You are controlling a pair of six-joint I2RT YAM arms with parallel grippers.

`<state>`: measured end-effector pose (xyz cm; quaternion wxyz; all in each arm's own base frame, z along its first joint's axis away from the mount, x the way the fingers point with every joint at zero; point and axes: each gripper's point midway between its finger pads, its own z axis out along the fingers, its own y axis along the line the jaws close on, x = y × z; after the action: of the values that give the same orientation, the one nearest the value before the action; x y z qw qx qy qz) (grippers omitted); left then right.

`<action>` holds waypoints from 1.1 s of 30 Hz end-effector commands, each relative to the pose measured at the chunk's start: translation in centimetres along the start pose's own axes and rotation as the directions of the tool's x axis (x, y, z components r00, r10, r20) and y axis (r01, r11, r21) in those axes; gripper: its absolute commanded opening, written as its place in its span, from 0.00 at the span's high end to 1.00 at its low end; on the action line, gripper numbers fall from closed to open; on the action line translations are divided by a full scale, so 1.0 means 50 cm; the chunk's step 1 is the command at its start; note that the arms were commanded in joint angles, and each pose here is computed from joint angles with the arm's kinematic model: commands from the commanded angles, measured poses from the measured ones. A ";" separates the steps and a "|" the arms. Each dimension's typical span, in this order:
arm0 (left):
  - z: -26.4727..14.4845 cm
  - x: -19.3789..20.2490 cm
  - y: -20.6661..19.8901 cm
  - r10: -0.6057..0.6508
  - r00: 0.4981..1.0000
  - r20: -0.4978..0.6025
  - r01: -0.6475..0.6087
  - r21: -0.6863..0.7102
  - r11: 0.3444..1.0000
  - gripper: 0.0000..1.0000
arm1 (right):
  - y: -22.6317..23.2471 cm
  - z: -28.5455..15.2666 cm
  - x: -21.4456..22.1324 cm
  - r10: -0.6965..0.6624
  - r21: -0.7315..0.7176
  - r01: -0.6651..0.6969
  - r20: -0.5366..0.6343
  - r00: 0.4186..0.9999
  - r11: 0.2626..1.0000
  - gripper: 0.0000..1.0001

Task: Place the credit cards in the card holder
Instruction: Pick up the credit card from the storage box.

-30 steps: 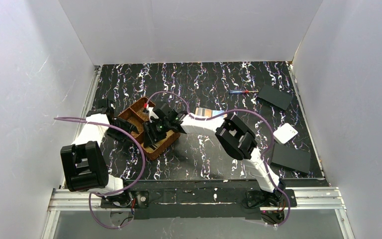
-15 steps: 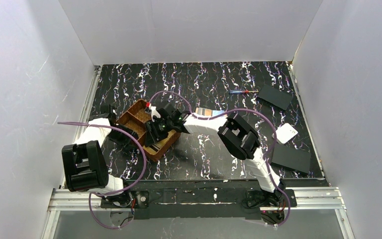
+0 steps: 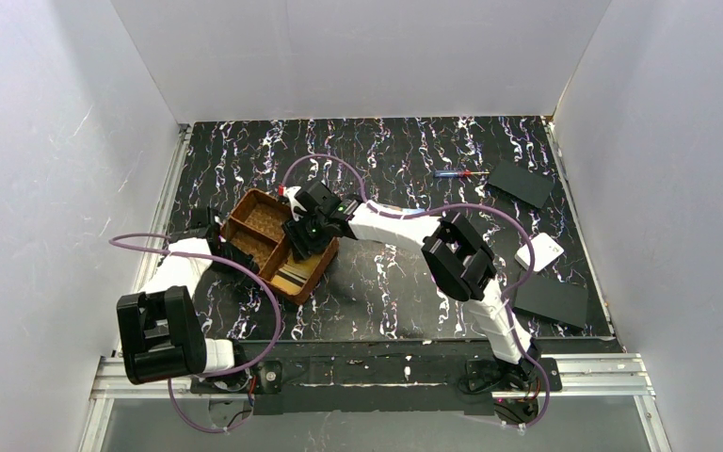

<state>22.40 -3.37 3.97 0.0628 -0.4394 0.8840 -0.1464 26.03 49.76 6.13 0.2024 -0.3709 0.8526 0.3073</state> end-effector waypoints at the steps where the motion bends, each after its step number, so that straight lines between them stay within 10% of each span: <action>1: -0.011 -0.013 -0.021 0.037 0.998 0.047 -0.040 0.066 0.997 0.92 | -0.036 -0.045 -0.039 -0.171 0.152 0.168 0.009 0.985 0.974 0.42; 33: -0.051 -0.016 -0.005 0.013 0.994 0.112 -0.016 0.028 0.999 1.00 | -0.016 0.024 0.074 -0.479 0.266 0.512 -0.180 0.859 0.817 0.06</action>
<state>20.70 -2.36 4.49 0.0877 -0.4398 0.8866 -0.1135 24.06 49.26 5.64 0.2848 -0.5427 0.7750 0.1539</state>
